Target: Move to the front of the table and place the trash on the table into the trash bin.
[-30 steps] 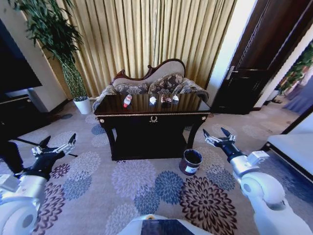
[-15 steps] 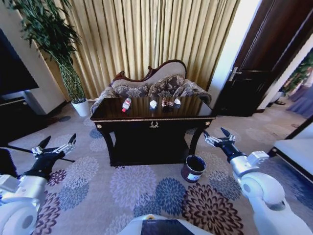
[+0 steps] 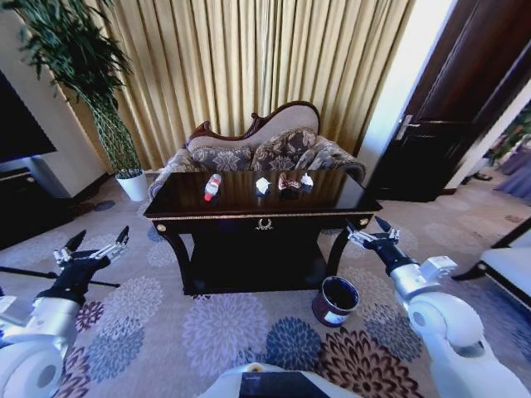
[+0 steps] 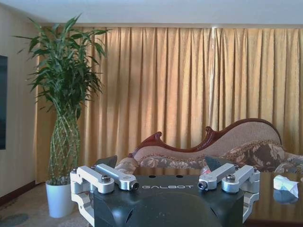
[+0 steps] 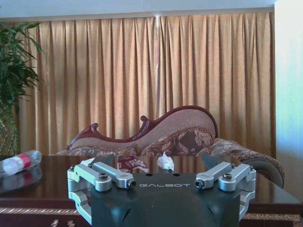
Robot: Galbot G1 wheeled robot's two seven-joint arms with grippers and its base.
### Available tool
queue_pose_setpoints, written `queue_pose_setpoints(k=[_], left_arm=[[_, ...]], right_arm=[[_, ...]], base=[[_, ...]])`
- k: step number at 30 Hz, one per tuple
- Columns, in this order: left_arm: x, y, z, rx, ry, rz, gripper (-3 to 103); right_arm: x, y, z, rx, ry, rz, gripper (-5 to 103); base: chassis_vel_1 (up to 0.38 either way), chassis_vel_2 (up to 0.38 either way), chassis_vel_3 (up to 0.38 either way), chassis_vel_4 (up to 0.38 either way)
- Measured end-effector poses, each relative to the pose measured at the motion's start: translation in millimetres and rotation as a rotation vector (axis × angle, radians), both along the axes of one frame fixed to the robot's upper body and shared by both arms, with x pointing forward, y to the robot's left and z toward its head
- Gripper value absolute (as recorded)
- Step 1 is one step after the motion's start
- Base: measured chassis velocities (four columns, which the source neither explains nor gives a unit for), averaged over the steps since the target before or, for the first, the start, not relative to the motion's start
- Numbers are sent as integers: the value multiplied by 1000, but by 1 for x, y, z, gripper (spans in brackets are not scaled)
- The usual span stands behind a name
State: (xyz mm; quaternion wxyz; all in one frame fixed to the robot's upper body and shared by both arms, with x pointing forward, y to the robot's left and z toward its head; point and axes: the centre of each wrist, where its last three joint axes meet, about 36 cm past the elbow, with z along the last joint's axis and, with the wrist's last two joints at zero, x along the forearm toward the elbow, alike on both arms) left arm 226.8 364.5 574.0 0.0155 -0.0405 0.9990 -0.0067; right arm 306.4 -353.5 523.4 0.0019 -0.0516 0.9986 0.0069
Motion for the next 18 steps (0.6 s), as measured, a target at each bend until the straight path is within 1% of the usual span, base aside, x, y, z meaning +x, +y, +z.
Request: queue_pose_setpoints(k=[8, 18], left_arm=[[0, 0, 0, -2, -1, 0, 100], [-2, -2, 0, -6, 0, 1, 100]], right_arm=[[0, 0, 0, 0, 1, 0, 100], [0, 1, 0, -6, 2, 5, 100]], base=[[-185, 166, 181, -162], [-154, 173, 169, -168]])
